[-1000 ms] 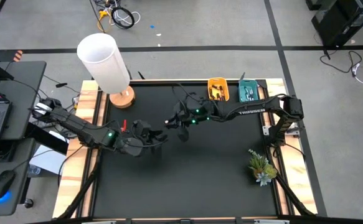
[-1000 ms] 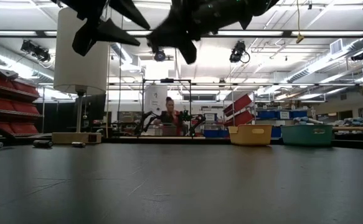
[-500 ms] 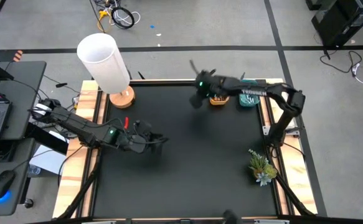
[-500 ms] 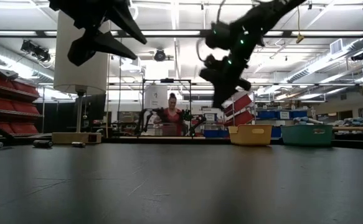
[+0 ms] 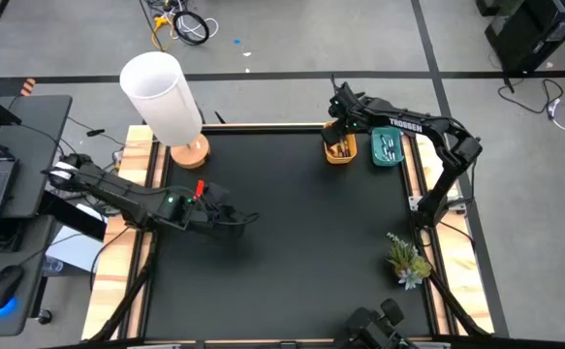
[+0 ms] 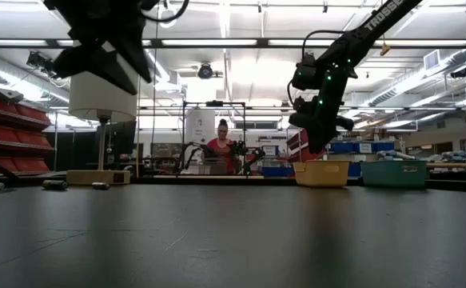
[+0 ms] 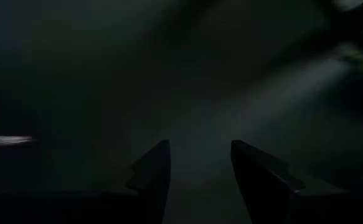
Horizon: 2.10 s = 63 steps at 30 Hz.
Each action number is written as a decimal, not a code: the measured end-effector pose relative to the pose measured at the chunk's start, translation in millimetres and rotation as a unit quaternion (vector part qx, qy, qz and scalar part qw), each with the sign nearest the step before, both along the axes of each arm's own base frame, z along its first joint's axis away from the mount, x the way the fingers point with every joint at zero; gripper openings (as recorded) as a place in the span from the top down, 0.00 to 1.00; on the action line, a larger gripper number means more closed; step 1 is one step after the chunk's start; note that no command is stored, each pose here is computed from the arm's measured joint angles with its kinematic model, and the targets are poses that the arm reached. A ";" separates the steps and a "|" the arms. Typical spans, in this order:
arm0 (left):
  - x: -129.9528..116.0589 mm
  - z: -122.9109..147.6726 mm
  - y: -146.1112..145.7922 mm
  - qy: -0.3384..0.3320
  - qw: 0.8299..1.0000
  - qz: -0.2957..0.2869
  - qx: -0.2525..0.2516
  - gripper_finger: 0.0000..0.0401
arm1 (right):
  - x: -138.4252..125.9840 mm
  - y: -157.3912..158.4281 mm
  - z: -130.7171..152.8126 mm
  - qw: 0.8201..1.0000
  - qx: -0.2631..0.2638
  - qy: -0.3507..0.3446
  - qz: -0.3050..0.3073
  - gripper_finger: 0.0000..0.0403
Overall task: Sort batteries
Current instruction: Put the bottom black battery into the yellow bin, then put the black battery into the yellow bin
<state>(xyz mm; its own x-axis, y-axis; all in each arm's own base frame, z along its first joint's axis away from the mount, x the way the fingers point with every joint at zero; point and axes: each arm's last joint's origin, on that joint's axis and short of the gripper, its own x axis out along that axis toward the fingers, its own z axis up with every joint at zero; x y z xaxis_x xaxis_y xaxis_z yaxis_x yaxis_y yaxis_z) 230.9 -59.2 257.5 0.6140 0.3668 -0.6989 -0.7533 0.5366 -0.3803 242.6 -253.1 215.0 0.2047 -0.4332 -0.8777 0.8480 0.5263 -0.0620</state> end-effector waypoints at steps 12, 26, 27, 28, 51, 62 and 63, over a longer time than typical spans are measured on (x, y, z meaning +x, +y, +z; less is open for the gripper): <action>-16.1 -1.7 61.4 0.218 0.969 -0.048 -0.106 0.55 | 20.9 21.0 16.3 0.995 -0.028 -0.057 0.072 0.71; -35.9 -43.3 134.1 0.403 0.883 -0.072 -0.229 0.55 | 91.1 142.2 54.4 0.934 -0.033 -0.200 0.295 0.70; -35.1 -48.3 134.4 0.430 0.867 -0.088 -0.237 0.55 | 93.6 150.2 54.3 0.930 -0.030 -0.200 0.306 0.70; -34.9 -52.8 134.4 0.455 0.850 -0.105 -0.244 0.55 | 95.8 158.0 54.2 0.927 -0.028 -0.200 0.317 0.70; -13.9 -83.1 133.4 0.562 0.729 -0.371 -0.121 0.55 | 104.8 204.1 62.8 0.912 -0.034 -0.223 0.343 0.70; -4.9 -109.6 136.8 0.590 0.689 -0.401 -0.132 0.54 | 105.0 204.5 62.8 0.913 -0.031 -0.226 0.340 0.70; -4.5 -111.3 136.8 0.591 0.686 -0.403 -0.133 0.54 | 104.9 204.6 62.6 0.913 -0.031 -0.225 0.340 0.70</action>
